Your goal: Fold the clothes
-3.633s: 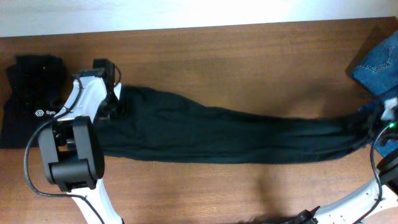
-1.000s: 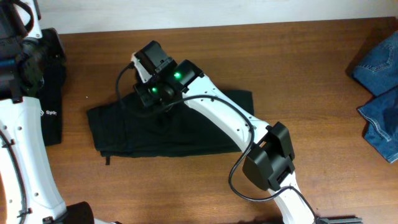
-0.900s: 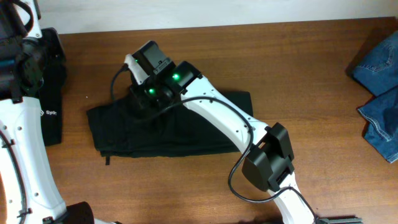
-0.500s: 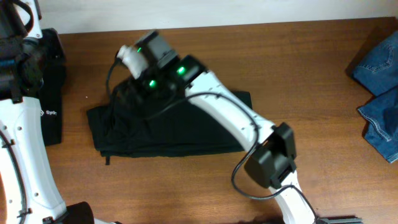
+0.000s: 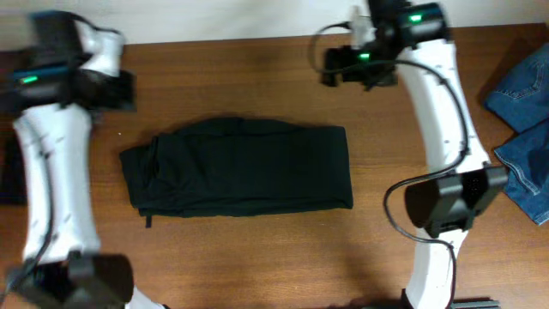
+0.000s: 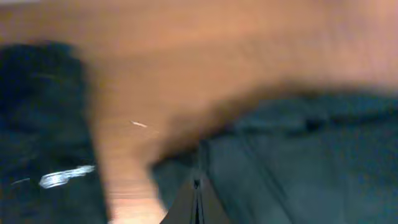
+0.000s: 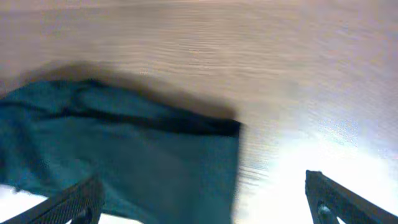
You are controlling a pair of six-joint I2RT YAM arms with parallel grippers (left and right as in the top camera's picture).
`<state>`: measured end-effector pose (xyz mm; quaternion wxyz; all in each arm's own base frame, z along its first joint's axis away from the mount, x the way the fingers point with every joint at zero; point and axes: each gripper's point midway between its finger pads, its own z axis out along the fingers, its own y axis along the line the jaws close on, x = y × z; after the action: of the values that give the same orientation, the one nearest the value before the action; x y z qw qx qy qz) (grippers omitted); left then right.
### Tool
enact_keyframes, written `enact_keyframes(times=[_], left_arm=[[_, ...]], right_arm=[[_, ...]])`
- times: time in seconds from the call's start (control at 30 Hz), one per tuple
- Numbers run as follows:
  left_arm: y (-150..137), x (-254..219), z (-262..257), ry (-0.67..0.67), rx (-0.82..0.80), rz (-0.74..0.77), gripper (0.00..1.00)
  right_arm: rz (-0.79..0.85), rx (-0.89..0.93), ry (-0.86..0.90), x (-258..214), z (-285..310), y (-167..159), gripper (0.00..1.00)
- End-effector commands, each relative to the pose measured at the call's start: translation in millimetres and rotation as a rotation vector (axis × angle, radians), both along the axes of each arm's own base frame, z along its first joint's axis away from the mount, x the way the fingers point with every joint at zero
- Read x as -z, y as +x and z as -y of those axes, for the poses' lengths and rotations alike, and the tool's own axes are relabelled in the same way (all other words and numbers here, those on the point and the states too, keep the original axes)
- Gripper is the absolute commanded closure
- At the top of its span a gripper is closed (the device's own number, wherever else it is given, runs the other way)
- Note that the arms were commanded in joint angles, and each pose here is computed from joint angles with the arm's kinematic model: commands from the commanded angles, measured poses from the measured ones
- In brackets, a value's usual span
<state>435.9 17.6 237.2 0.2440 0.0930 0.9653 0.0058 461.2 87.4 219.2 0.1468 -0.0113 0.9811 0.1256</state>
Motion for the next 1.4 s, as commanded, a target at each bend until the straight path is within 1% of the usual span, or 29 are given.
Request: enact_keyframes(times=[0.0,0.13,0.23,0.43,0.57,0.67,0.77,0.93,1.03,1.17,1.37], left_arm=[[-6.5,67.6,31.9,0.033,0.155,-0.172,0.99],[-13.2,131.2,46.2,0.039,0.189,-0.316,0.99],[-20.4,165.0,39.8,0.061,0.131,-0.409,1.00],[-44.4,190.3,37.8,0.034,0.122,-0.519,0.99],[-62.5,212.2,37.0,0.032,0.114,-0.571,0.99],[-80.7,226.4,36.0,0.032,0.111,-0.624,0.99],[-91.8,233.9,32.6,0.047,0.096,-0.658,1.00],[-92.4,235.3,31.4,0.052,0.081,-0.658,0.99],[-90.9,235.5,31.4,0.052,0.081,-0.652,0.99],[-90.9,235.5,31.4,0.052,0.081,-0.652,1.00],[-90.0,235.7,31.5,0.052,0.080,-0.648,0.99]], right_arm=[[0.011,0.067,-0.057,-12.8,40.2,-5.5,0.04],[-0.043,0.062,-0.078,-3.8,65.3,-16.2,0.03],[-0.095,0.056,-0.084,8.6,77.7,-24.6,0.03],[-0.201,0.085,-0.070,39.2,97.2,-39.0,0.02],[-0.253,0.042,-0.031,61.2,97.7,-47.8,0.00],[-0.281,-0.023,0.039,77.6,86.4,-54.7,0.01],[-0.303,-0.135,0.162,93.1,63.6,-66.3,0.01],[-0.320,-0.263,0.389,114.7,28.6,-88.8,0.01],[-0.273,-0.345,0.531,125.5,8.8,-98.7,0.01],[-0.252,-0.351,0.581,151.0,1.6,-106.6,0.01],[-0.127,-0.369,0.726,164.3,-16.6,-104.9,0.01]])
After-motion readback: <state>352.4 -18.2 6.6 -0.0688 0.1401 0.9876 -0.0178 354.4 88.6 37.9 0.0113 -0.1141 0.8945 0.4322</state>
